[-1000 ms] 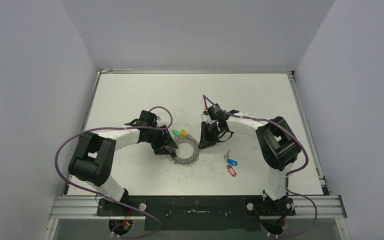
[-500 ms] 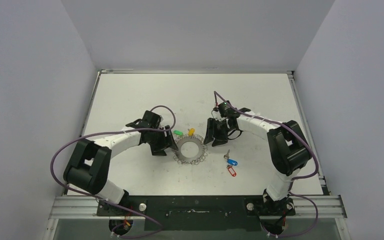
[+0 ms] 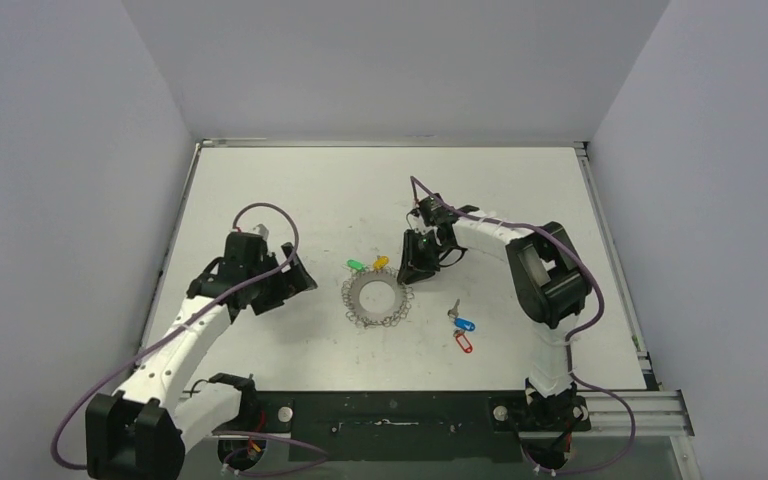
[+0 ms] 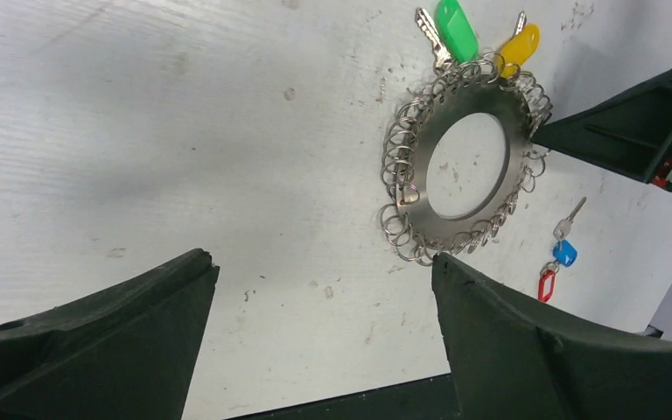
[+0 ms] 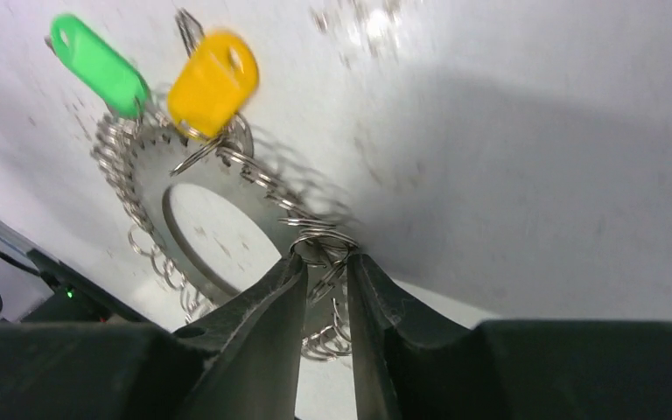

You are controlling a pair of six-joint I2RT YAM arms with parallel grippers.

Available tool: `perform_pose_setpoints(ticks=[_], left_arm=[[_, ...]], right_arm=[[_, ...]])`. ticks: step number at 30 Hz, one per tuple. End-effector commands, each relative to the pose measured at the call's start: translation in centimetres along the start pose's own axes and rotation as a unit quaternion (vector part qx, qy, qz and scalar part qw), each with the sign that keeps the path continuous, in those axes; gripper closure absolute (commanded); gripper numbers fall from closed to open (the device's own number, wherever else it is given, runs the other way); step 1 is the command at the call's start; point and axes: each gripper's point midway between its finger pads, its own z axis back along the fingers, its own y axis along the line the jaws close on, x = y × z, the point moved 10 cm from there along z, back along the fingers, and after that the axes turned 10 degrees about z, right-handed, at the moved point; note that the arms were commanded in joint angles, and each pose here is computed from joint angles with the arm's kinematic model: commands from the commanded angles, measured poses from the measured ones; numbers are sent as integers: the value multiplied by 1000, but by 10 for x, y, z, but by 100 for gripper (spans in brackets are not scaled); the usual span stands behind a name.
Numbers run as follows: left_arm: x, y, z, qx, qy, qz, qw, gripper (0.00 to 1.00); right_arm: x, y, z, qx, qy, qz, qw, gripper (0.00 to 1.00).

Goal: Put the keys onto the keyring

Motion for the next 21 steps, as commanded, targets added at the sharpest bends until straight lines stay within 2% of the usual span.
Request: perform_pose_setpoints(ticks=[1,5,7,9,14,21], left_arm=[[0,16,15,-13,-35,19,999,5],[-5,21,11,-32,-24,46,998,3],[-8,23,4,-35,-6,60,998,3],[-9,22,-5,-41,16,72,996,4],[-3,11,-27,-84,61,80,991,13],[9,-7,-60,-100,106,64,987,23]], right_arm=[[30,9,-3,-9,-17,29,999,77],[45,18,12,-21,-24,56,998,76],[46,20,23,-30,-29,67,997,70],[42,21,33,-33,-31,73,996,60],[21,19,45,-20,-27,54,998,44],[-18,7,27,19,-14,-7,1000,43]])
